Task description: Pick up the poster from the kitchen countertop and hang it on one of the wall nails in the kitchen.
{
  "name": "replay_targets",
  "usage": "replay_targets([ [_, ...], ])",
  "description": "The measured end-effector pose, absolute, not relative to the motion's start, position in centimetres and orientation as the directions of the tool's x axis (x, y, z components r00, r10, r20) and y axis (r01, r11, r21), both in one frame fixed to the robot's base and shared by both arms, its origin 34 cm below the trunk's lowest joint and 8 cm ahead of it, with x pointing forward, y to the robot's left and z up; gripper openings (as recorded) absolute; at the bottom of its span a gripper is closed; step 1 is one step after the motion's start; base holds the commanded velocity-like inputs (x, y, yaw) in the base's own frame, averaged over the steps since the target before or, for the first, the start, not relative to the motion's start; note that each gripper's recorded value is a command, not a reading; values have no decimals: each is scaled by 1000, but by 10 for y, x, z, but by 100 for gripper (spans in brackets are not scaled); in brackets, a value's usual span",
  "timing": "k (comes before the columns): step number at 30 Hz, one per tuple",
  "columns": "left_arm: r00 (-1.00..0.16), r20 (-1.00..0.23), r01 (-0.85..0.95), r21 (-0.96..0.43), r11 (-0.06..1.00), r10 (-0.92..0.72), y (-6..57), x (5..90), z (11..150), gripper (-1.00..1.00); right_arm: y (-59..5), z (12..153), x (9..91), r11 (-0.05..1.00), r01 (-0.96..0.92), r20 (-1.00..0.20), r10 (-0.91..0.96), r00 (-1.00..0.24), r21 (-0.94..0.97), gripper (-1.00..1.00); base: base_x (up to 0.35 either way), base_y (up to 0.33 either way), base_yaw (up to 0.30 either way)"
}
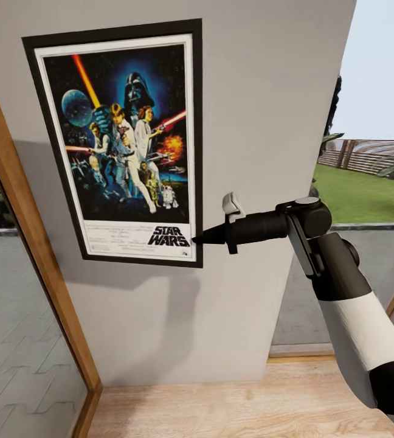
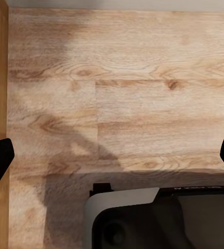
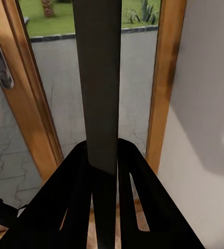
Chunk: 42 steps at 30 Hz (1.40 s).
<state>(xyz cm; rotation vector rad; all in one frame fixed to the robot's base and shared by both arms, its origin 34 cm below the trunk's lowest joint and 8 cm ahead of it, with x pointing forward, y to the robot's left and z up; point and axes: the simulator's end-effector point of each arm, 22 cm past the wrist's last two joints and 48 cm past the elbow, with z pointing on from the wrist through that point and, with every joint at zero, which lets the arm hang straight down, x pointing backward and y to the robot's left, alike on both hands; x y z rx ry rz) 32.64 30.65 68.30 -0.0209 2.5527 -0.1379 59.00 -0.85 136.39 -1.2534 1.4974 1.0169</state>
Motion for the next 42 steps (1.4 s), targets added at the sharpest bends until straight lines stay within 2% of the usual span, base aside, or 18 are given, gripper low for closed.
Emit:
replay_targets([
  [24,-833,-551,14,-104,995,-45,307,326,683,100,-13,1364,593,157,-987,-967,-242,-76,39,-100,8,0,0],
  [42,-833,-551,15,-103,995,-45,307,326,683,100,-13,1364,592,157,-987,-967,-242,-75,37,-100,290,0,0],
])
